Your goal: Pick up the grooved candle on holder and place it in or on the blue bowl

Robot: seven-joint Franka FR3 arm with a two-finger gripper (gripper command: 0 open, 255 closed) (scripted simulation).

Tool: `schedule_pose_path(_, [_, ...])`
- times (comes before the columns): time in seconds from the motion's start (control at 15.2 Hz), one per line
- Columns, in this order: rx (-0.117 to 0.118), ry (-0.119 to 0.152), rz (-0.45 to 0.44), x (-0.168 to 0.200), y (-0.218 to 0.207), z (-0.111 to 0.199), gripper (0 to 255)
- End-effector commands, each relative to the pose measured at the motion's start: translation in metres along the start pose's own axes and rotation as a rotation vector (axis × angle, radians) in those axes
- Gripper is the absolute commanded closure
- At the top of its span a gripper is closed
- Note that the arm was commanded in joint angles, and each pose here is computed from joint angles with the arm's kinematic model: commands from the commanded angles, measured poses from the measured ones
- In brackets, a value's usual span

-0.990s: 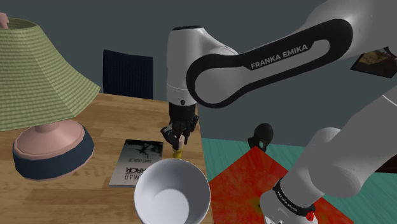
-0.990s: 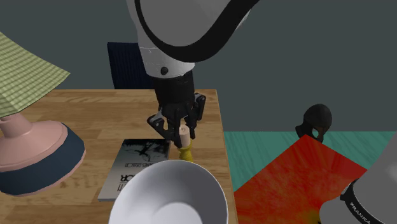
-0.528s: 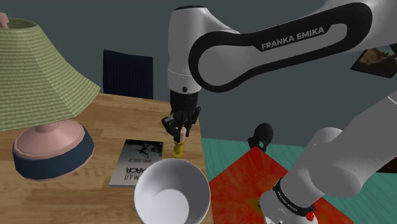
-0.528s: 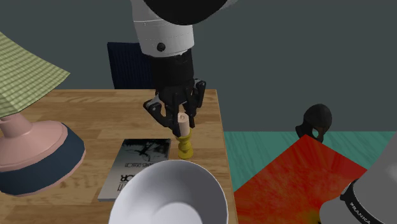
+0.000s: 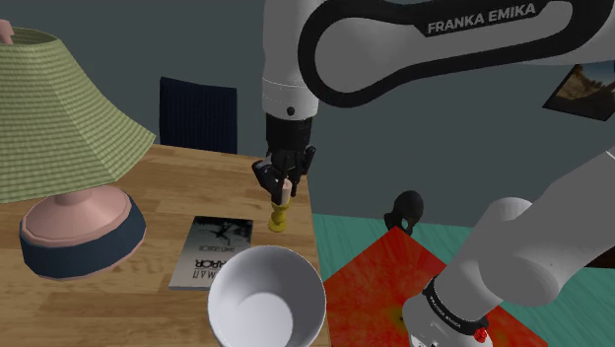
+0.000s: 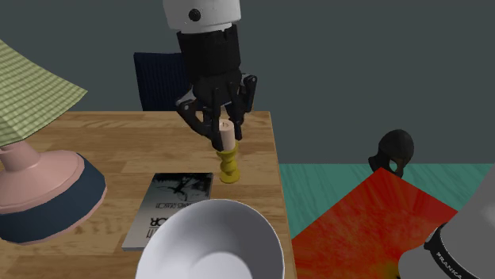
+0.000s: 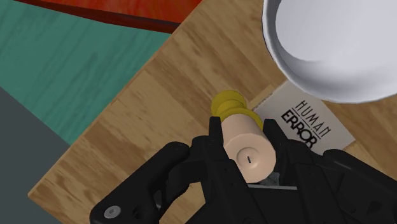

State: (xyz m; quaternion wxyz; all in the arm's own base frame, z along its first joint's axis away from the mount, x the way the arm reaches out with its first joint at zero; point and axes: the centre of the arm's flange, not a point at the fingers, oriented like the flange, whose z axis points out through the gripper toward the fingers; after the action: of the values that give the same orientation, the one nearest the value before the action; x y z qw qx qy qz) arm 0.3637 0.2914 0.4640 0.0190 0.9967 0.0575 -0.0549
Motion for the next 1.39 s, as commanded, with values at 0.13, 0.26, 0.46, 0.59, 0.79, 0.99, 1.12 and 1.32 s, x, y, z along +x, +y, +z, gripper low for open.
schedule_pose_path(0.13, [0.000, 0.000, 0.000, -0.004, 0.001, -0.021, 255])
schedule_pose_path(0.26, [0.000, 0.000, 0.000, -0.005, 0.001, -0.032, 255])
schedule_pose_path(0.46, [0.000, 0.000, 0.000, -0.007, 0.002, -0.048, 255])
schedule_pose_path(0.59, [0.000, 0.000, 0.000, -0.008, 0.002, -0.058, 255])
schedule_pose_path(0.79, [0.000, 0.000, 0.000, -0.009, 0.002, -0.074, 255])
schedule_pose_path(0.99, [0.000, 0.000, 0.000, -0.011, 0.003, -0.088, 255])
schedule_pose_path(1.12, [0.000, 0.000, 0.000, -0.029, -0.016, -0.093, 255])
schedule_pose_path(1.32, [0.000, 0.000, 0.000, -0.056, -0.043, -0.101, 255])
